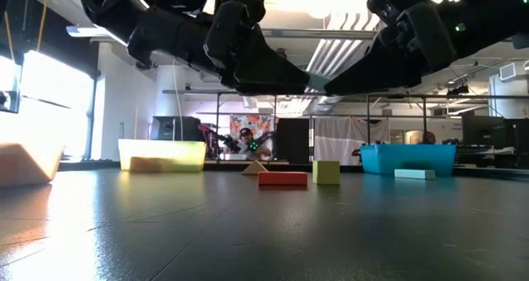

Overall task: Sort blocks by size
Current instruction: Put the light green wooden block into the yellow bin

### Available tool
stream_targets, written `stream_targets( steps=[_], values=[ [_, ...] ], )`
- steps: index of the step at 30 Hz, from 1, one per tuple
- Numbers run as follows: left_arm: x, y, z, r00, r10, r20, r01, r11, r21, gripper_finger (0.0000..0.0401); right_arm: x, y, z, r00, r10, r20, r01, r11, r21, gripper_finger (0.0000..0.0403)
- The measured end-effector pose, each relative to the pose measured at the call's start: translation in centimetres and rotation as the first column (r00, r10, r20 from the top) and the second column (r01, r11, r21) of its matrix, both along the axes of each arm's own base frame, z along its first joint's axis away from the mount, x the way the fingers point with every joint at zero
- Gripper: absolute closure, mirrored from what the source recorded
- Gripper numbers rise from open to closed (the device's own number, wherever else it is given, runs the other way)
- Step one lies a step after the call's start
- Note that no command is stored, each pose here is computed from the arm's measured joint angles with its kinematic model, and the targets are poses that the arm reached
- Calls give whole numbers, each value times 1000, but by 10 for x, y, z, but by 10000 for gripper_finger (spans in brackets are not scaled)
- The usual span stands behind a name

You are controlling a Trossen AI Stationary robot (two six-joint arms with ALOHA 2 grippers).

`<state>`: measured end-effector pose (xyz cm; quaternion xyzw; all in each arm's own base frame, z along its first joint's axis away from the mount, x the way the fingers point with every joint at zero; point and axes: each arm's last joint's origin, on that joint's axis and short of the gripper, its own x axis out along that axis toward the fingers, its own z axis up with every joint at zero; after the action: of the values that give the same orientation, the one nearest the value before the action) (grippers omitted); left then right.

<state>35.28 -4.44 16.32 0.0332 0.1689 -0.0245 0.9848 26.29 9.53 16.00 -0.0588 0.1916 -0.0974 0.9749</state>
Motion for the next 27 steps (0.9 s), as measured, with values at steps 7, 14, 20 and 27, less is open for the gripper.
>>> stream_targets(
  steps=[7,14,20,27],
  values=[
    [1,0,3,999,-8,31,8,1000,1,242,1,-2,0,1000,-7,0,7,1000,0,273],
    [1,-1,3,999,-43,30,43,999,18,298,1,-3,0,1000,-10,-1,10,1000,10,243],
    [-8,5,-6,986,112,-121,-97,988,123,298,2,-11,-3,997,-73,-20,74,996,47,187],
    [-52,35,11,728,630,-269,-504,758,414,298,1,-21,-8,990,-129,-65,133,988,75,176]
  ],
)
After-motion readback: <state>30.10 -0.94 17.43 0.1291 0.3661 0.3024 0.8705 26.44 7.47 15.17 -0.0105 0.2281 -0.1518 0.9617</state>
